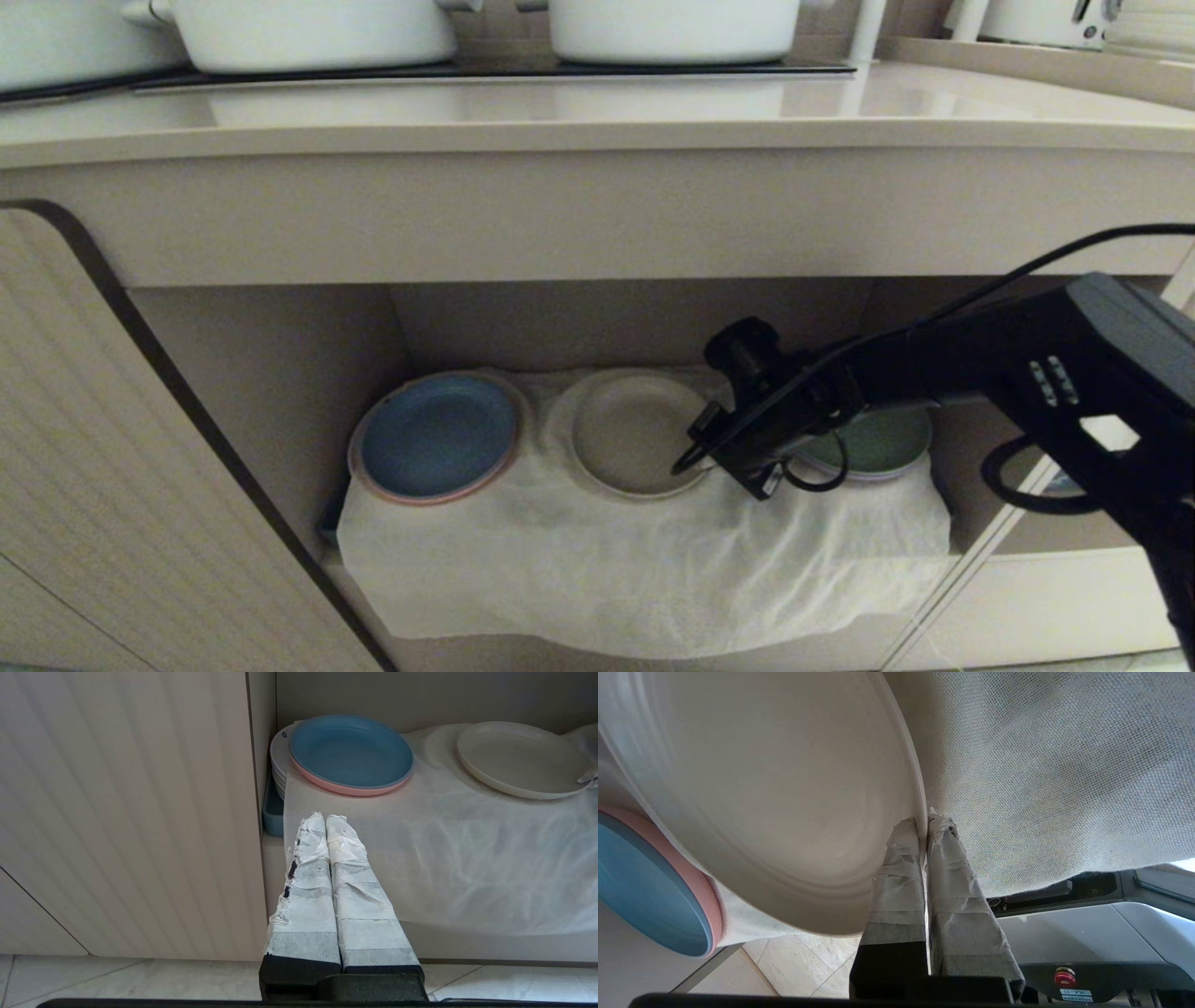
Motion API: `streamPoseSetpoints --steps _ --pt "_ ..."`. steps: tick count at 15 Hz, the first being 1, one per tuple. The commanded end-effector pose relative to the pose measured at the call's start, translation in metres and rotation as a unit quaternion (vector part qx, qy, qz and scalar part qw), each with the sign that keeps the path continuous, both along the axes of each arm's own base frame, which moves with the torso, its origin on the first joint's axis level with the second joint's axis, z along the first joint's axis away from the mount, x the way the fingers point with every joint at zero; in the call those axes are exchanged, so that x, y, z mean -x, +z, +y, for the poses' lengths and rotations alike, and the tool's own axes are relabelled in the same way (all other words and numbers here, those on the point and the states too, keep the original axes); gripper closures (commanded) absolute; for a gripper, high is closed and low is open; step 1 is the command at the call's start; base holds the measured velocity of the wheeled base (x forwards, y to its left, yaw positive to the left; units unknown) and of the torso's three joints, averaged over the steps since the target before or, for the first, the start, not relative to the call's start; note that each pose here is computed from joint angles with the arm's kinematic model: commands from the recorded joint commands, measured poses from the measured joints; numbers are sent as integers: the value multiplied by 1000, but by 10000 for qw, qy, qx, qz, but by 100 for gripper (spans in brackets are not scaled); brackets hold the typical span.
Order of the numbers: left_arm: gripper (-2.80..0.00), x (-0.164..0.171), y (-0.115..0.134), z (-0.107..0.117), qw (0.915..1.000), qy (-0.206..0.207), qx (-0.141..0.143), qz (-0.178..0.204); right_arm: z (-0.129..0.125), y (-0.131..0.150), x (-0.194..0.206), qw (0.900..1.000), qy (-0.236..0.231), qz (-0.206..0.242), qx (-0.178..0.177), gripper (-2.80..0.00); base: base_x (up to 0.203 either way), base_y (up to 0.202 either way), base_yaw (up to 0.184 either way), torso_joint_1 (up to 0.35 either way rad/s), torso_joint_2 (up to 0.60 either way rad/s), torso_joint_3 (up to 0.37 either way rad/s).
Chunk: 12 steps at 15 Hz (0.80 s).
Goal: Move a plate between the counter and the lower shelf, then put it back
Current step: Put the plate in the cupboard
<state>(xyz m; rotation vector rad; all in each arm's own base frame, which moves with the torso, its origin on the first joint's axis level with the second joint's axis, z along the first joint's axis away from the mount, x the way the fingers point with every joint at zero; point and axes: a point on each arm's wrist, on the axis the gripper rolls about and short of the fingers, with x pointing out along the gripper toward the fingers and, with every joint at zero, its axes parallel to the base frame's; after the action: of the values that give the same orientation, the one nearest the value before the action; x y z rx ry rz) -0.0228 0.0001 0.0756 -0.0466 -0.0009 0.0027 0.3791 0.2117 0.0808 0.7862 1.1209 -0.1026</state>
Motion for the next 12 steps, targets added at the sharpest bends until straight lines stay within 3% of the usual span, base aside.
streamPoseSetpoints --steps 1,12 --pt "0 0 0 0 10000 2 5 -3 0 1 0 10000 -23 9 -18 0 0 0 0 0 0 0" --pt "0 0 0 0 10000 2 5 -3 0 -1 0 10000 -23 25 -9 0 0 0 0 0 0 0"
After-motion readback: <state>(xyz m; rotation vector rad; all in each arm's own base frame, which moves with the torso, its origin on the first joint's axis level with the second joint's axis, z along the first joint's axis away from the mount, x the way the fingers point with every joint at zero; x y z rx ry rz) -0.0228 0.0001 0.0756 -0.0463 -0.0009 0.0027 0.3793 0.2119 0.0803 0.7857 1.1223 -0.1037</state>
